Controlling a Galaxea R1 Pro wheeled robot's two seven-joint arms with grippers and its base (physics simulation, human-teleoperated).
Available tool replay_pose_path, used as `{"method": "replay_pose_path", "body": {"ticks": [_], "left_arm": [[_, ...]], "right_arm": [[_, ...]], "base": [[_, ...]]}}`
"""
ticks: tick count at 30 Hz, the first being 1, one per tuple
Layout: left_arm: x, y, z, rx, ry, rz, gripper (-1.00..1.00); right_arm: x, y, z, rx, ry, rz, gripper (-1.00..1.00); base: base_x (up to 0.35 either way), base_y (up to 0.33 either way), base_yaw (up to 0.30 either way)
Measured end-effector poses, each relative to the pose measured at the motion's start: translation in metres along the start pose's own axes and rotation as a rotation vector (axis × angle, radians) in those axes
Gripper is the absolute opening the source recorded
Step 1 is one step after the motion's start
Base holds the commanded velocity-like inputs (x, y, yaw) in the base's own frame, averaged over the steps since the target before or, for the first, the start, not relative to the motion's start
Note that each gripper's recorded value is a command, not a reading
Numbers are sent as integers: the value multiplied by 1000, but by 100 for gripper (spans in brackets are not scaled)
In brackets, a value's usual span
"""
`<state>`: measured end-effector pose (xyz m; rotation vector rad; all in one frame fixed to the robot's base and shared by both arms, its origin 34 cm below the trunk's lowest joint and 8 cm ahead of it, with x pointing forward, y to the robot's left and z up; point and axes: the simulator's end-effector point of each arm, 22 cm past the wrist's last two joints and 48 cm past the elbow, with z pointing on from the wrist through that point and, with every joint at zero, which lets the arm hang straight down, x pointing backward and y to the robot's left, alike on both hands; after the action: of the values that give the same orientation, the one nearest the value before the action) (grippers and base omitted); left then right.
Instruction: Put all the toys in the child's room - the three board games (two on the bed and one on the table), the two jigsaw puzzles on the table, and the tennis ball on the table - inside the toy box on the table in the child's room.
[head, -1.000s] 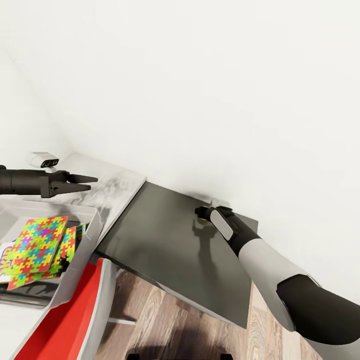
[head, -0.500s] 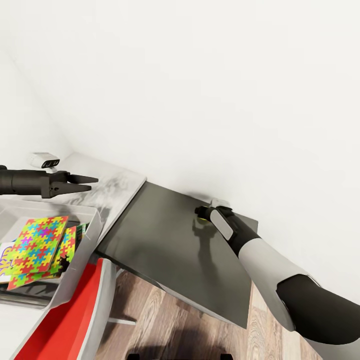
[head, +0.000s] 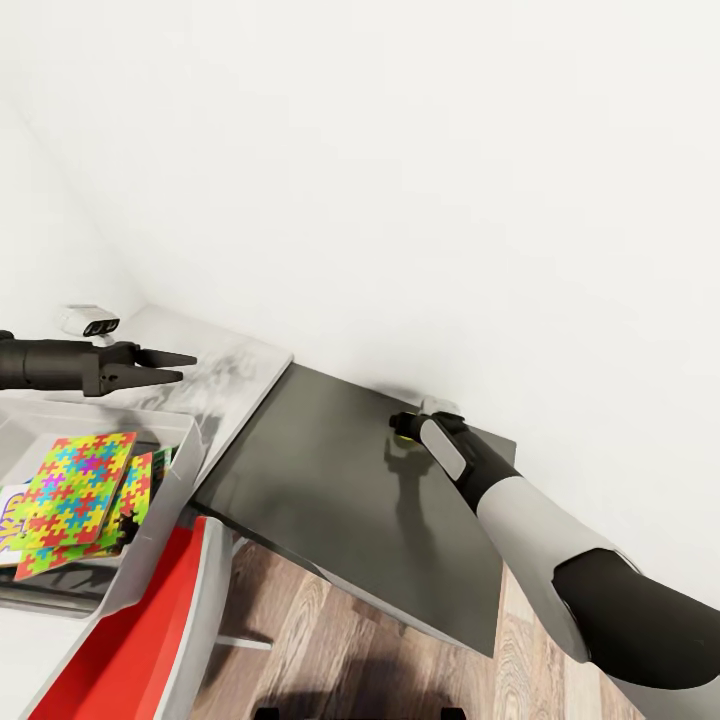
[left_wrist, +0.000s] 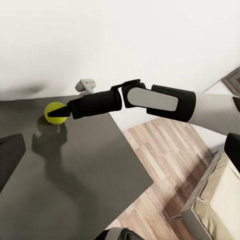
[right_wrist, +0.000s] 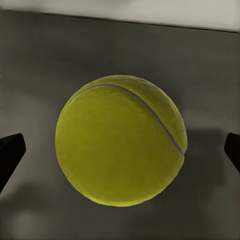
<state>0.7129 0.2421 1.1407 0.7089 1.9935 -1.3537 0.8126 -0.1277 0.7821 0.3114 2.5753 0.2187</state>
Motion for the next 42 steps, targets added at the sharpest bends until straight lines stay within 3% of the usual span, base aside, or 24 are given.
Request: {"method": "replay_pose_path", "body": {"ticks": [4,5,42], "left_arm": [[0,0,0,0,1,0,100],[0,0,0,0,1,0,100],[-2,-4,-1,-2,1,8,100]], "right_arm": [[0,1,0,-1,0,0,100],[0,1,0,-1,0,0,-100],[-7,-4,-5,1,-12,-4,-100]], "base": [[0,0,0],[0,0,0],[0,0,0]]}}
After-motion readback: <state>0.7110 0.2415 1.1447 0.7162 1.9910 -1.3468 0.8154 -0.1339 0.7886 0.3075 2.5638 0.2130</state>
